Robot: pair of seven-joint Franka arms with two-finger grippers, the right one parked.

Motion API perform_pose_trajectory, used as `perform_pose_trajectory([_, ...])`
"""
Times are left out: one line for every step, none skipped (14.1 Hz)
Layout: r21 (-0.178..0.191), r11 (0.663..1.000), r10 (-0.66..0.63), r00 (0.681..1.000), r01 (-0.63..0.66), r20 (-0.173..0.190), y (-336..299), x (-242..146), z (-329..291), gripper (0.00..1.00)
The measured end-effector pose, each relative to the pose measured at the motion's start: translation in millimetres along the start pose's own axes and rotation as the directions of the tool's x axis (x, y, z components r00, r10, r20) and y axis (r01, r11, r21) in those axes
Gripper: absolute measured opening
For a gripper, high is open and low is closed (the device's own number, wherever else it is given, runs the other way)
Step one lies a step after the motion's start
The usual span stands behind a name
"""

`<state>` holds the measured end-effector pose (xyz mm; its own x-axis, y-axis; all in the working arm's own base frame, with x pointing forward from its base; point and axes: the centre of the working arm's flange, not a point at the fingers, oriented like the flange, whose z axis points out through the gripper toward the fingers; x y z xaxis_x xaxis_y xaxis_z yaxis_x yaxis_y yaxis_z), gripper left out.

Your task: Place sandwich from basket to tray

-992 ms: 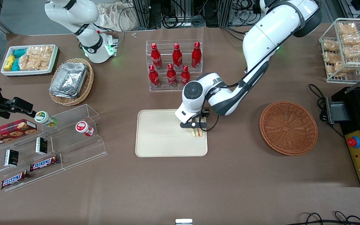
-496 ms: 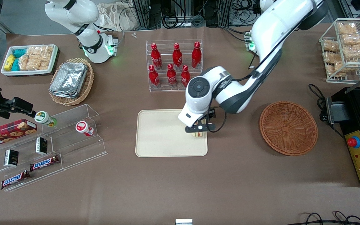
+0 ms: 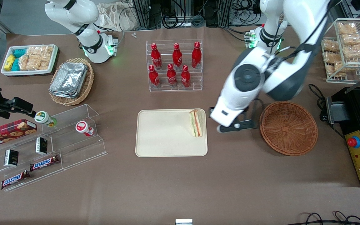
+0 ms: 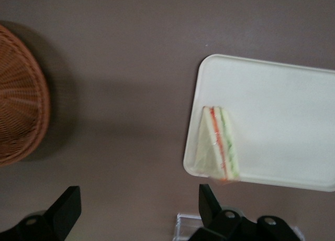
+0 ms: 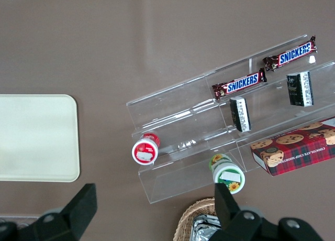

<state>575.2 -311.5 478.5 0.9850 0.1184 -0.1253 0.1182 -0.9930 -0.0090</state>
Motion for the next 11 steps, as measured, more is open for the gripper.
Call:
perform_pose_trajectory([0.016,1.0,0.015,1.0,-0.015,0.018,-24,1,-16,1.0])
perform_pose_trajectory([0.038,0.999,0.025,0.999,-0.026,0.037,-47,0,-30,1.0])
perform_pose_trajectory([0.065,0.997,0.027,0.998,-0.031,0.055,-71,-1,-42,1.0])
perform_pose_trajectory([0.09,0.995,0.025,0.997,-0.031,0.068,-94,-1,-52,1.0])
perform_pose_trajectory([0.109,0.994,0.016,0.997,-0.024,0.074,-116,1,-61,1.0])
perform_pose_trajectory([0.124,0.992,0.002,0.997,-0.011,0.071,-138,3,-69,1.0])
perform_pose_trajectory([0.132,0.991,-0.004,0.998,-0.004,0.064,-157,4,-78,1.0])
perform_pose_trajectory([0.136,0.991,0.002,0.998,-0.009,0.058,-173,2,-88,1.0])
perform_pose_trajectory([0.139,0.99,0.01,0.998,-0.017,0.055,-189,-1,-99,1.0])
perform_pose_trajectory([0.14,0.99,0.026,0.998,-0.033,0.053,-204,-7,-111,1.0])
perform_pose_trajectory([0.133,0.989,0.056,0.997,-0.063,0.054,-218,-14,-124,1.0])
